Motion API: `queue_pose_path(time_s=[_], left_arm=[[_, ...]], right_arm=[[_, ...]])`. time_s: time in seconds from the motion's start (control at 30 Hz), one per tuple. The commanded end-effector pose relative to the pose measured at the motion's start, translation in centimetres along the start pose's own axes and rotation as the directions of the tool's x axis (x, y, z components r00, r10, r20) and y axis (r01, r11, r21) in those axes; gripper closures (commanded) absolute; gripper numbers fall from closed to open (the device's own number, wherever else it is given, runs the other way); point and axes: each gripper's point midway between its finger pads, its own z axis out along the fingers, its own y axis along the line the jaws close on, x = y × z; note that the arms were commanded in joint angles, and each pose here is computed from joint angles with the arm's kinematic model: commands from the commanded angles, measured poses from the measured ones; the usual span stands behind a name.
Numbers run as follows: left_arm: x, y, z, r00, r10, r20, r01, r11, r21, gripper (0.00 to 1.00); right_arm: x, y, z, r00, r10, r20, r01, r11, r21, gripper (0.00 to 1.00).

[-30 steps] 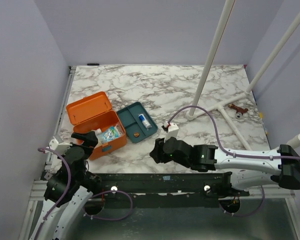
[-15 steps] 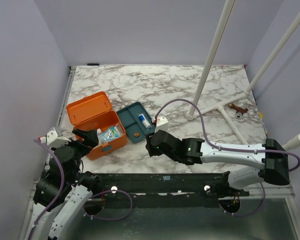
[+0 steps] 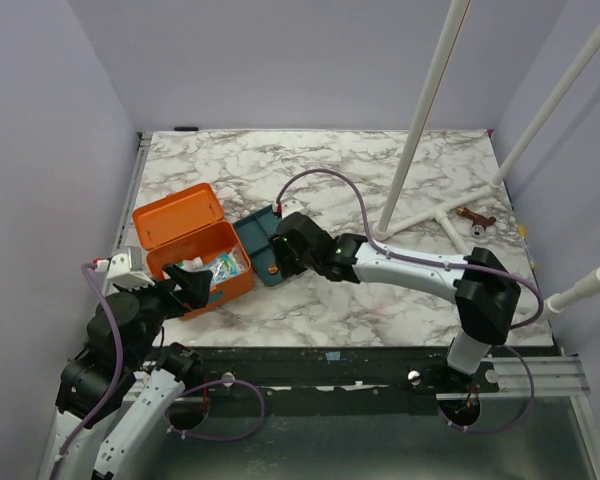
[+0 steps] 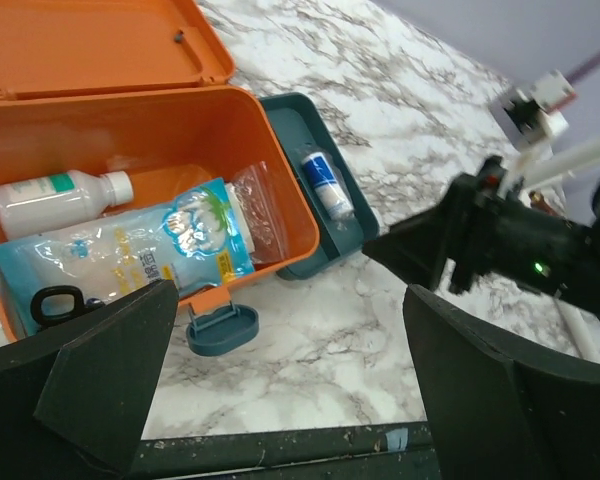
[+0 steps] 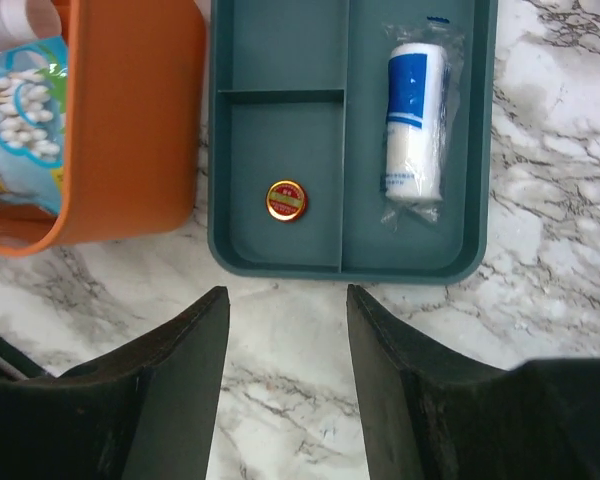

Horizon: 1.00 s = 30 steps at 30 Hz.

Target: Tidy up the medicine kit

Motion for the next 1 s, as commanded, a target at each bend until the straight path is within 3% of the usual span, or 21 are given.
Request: queue_pose_path(time_s=[0.0, 0.4, 0.97], left_arm=[[1.7, -1.6, -1.1, 0.995, 0.066, -0.079, -0.056, 0.990, 0.131, 0.02], [4.7, -2.8, -1.4, 0.979, 0.141, -0.147, -0.097, 0.957, 0.275, 0.02], [4.4, -3.7, -2.4, 0.984, 0.160, -0.082, -0.120, 0.923, 0.365, 0.02]], right_arm=[[-0.4, 0.6, 2.5, 0.997, -0.058, -0.044, 0.055, 0.997, -0.057, 0.47], [0.2, -0.8, 8.5, 0.991, -0.057, -0.124, 0.055, 0.998, -0.021, 0.51], [1.2, -3.5, 13.2, 0.982, -0.057, -0.182, 0.071, 0.995, 0.069, 0.57]])
